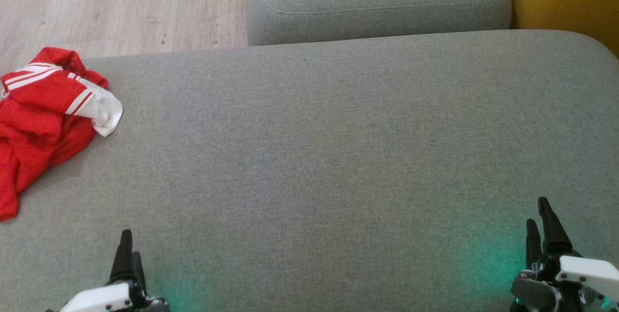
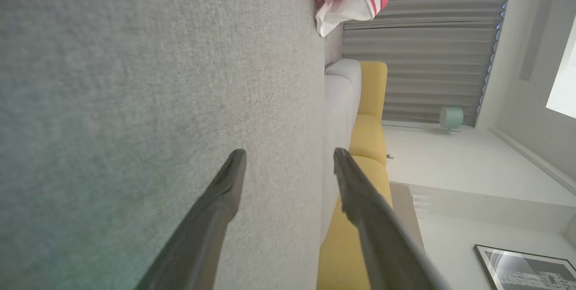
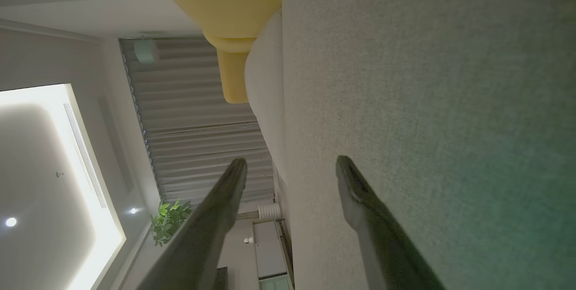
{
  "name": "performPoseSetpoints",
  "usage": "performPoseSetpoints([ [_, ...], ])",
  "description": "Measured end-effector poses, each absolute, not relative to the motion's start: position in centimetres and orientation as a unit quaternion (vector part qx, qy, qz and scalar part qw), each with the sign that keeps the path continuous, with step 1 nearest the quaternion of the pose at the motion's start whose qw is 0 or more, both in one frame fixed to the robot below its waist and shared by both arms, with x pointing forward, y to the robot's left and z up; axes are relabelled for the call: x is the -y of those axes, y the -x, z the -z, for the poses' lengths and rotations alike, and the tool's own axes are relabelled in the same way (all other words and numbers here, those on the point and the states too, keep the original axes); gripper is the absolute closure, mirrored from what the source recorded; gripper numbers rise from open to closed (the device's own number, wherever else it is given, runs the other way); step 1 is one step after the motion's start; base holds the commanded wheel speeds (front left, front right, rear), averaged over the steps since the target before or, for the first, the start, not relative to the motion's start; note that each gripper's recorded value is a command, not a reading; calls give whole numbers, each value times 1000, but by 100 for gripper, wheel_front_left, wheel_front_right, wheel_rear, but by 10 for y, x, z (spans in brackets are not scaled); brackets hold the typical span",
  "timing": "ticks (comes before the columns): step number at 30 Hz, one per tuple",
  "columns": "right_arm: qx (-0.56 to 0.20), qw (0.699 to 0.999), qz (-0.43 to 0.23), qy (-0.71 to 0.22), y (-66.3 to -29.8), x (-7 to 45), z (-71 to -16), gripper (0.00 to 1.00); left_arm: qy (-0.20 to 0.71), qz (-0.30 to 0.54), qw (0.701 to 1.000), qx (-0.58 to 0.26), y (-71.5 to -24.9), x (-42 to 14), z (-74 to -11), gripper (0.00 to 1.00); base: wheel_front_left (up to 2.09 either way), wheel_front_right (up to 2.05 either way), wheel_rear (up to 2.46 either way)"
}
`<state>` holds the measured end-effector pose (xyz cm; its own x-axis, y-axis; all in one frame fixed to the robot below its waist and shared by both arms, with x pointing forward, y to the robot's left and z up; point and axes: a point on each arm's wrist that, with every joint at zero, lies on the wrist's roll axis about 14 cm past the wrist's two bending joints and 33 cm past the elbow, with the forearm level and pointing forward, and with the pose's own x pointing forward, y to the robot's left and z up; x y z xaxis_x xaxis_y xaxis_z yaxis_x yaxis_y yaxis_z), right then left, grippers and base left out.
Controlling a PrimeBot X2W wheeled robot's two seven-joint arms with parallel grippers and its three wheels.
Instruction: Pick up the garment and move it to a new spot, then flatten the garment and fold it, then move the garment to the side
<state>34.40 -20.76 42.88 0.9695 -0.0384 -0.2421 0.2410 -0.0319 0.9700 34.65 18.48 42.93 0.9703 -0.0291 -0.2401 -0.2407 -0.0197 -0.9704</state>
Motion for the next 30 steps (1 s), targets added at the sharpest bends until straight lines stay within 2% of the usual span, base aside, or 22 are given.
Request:
performPoseSetpoints([
  [10,-61,707,97,-698,-348,208,-436,0,698,-62,709,-84,-352,-180,-441,0,0,0,0],
  [24,-45,772,76,-629,-356,208,-455,0,635,-42,768,-75,-358,-174,-459,0,0,0,0],
  [30,-48,812,55,-579,-359,198,-462,0,594,-31,800,-78,-359,-168,-463,0,0,0,0],
])
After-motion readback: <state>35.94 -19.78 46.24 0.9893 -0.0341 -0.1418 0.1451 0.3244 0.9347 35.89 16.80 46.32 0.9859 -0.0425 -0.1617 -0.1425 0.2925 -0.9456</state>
